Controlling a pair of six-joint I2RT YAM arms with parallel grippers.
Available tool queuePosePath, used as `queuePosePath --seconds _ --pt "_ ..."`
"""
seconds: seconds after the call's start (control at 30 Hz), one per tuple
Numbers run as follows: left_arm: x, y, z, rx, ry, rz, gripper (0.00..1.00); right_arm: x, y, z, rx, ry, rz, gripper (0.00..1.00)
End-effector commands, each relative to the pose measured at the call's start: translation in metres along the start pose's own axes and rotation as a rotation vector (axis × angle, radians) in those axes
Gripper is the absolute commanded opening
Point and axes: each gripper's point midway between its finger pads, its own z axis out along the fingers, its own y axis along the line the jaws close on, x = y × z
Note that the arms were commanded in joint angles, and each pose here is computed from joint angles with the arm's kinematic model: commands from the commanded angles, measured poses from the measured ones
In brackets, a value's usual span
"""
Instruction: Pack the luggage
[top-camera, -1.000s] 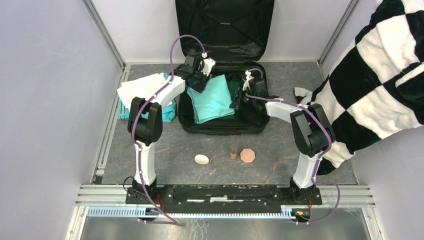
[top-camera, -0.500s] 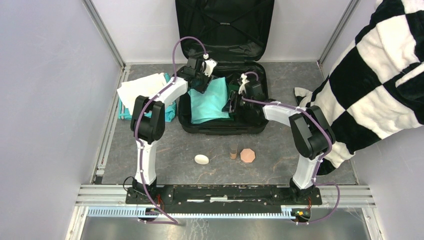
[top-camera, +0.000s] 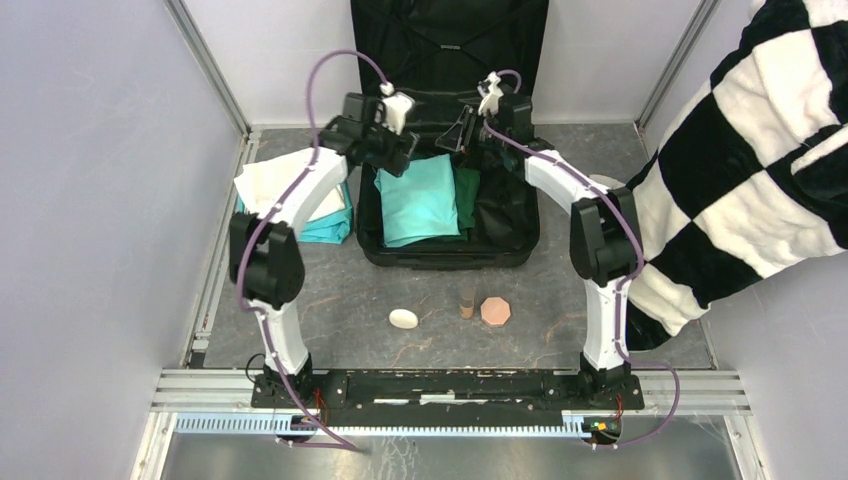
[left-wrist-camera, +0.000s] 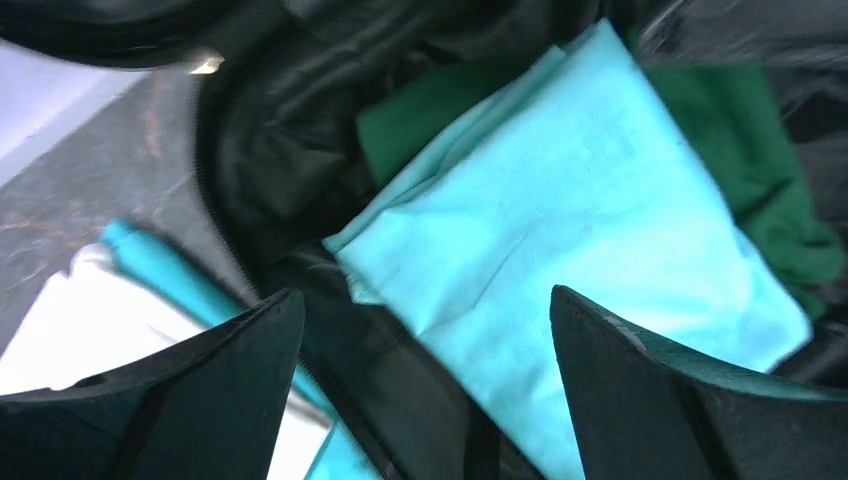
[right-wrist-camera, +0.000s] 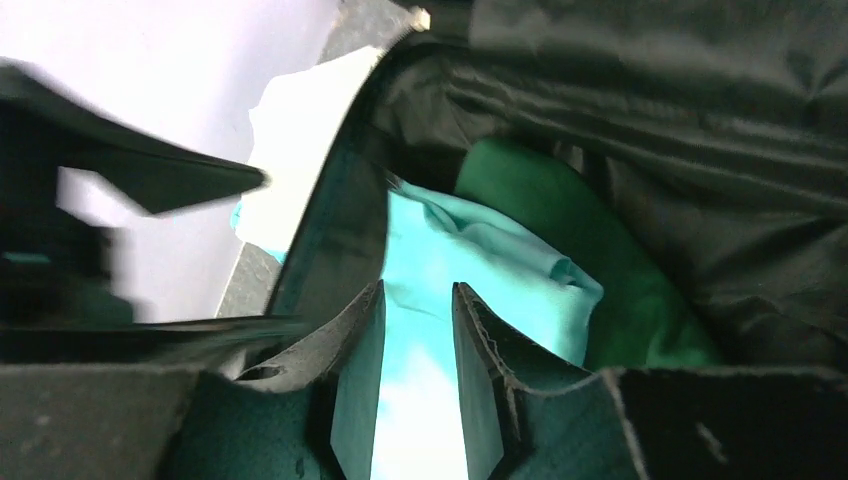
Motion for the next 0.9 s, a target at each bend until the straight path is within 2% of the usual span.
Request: queuePosePath --seconds 0.0,0.13,0.23,0.37,0.47,0.57,0.67,0.87 --pt "-0.024 0.037 -0.082 0.008 -0.093 -0.142 0.99 0.049 -0.036 0.03 0.018 0.11 0.119 0.37" --pt "0.033 0.073 -0.096 -0.072 -0.023 -0.187 1.0 0.073 -0.07 0.043 0.091 0.132 0.149 0.36" --pt "0.082 0.086 -0.084 -0.151 0.062 -0.177 1.0 0.081 -0.082 0.049 0.132 0.14 0.139 0.37" --pt "0.117 0.097 -0.062 -0.237 0.116 -0.193 1.0 0.065 -0.057 0.042 0.144 0.115 0.031 0.46" --pt "0.125 0.106 -0.044 -0.274 0.128 -0.234 0.99 0.048 -0.032 0.026 0.168 0.084 -0.072 0.58" --pt "0.129 0.123 -0.031 -0.356 0.139 -0.266 0.92 0.036 -0.007 0.001 0.192 0.042 -0.15 0.64" --pt "0.141 0.131 -0.021 -0.388 0.166 -0.28 0.82 0.036 0.012 -0.027 0.198 0.009 -0.197 0.66" --pt "0.162 0.123 -0.007 -0.32 0.207 -0.315 0.67 0.058 0.032 -0.059 0.177 0.014 -0.222 0.65"
